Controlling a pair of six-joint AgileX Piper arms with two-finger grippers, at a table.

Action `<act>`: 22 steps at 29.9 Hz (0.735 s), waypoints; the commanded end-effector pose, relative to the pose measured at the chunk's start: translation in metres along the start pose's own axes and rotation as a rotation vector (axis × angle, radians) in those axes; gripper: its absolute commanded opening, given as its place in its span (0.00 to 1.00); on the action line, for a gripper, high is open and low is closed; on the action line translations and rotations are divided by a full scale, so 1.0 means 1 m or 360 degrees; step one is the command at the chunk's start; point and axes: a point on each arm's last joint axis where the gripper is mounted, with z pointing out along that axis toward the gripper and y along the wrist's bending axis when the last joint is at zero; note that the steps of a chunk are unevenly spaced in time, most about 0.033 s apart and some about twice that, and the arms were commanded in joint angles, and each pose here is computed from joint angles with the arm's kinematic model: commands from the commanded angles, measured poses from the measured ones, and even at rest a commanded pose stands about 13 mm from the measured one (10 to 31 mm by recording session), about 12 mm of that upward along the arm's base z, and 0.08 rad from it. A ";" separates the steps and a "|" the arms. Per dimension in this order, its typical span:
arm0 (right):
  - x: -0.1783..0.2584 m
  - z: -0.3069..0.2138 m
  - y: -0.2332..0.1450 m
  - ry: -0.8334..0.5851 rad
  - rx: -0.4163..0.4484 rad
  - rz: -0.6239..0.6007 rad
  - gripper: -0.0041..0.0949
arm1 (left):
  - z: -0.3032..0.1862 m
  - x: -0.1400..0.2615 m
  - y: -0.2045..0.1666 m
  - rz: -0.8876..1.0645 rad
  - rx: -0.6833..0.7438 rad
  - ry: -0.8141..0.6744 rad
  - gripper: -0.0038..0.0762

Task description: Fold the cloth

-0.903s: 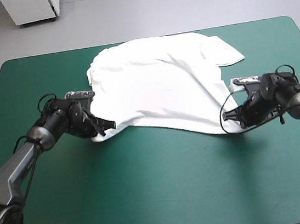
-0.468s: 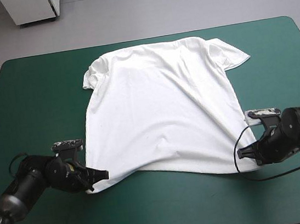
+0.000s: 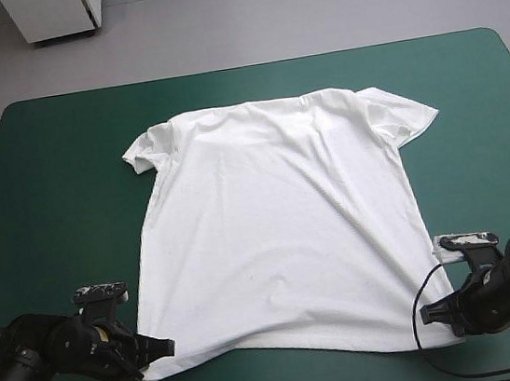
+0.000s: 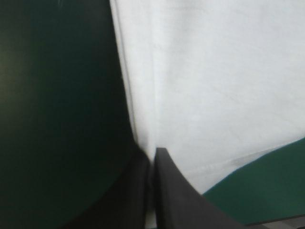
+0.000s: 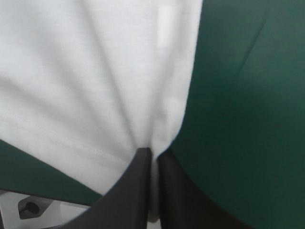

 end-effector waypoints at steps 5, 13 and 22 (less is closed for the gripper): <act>0.005 -0.004 0.002 -0.0012 -0.0024 0.0035 0.03 | -0.003 0.003 -0.003 -0.0012 0.0037 0.0025 0.05; 0.005 -0.007 0.006 0.0005 -0.0086 0.0051 0.46 | -0.004 0.015 -0.007 -0.0019 0.0102 0.0242 0.54; -0.035 -0.092 0.011 -0.0501 0.0112 -0.0047 0.60 | -0.063 -0.028 -0.018 0.0074 0.0041 -0.0194 0.68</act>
